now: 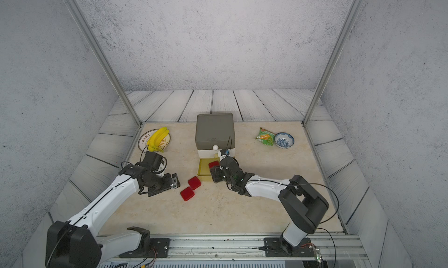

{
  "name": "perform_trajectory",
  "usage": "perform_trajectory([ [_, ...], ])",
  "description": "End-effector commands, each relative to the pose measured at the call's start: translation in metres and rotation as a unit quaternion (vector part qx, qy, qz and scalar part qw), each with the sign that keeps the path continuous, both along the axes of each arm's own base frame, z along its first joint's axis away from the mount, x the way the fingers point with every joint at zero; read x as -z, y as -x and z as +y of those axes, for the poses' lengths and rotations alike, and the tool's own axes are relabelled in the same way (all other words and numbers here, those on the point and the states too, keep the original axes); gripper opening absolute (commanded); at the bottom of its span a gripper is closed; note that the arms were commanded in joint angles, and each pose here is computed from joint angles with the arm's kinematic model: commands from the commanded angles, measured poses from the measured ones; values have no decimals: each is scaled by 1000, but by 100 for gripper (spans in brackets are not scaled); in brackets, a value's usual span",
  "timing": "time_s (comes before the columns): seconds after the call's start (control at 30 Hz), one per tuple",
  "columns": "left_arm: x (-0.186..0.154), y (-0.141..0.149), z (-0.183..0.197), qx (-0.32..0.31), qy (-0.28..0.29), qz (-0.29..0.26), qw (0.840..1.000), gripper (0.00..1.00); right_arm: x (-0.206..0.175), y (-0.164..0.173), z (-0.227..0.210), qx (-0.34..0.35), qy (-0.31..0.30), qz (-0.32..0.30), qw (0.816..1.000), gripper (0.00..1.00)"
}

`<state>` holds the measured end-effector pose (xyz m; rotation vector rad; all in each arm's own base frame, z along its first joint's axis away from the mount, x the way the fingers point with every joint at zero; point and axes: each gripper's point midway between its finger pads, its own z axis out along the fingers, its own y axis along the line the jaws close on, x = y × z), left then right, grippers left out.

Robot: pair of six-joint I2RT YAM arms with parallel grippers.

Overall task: Place the brooch boxes into the drawer by color
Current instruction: Place the brooch box in the drawer, then pick up the brooch box from the center of the board.

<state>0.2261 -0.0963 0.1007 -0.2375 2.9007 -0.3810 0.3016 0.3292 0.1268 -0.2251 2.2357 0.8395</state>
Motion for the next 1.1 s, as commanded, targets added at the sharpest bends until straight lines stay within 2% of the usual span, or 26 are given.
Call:
perform_trajectory([
  [0.0, 7, 1, -3, 3, -19, 8, 1000, 98, -16, 18, -15, -19, 15, -14, 1000, 53],
  [0.2, 25, -4, -23, 47, -22, 20, 998, 99, -29, 37, -57, 12, 43, -31, 999, 63],
  [0.4, 33, -12, -38, 82, -32, 29, 996, 100, -27, 45, -89, 52, 54, -40, 996, 67],
  [0.7, 54, -11, -60, 117, -59, 54, 990, 100, -31, 50, -112, 83, 58, -60, 993, 72],
  [1.07, 69, -10, -61, 122, -86, 78, 986, 96, -31, 55, -125, 96, 63, -66, 991, 76],
])
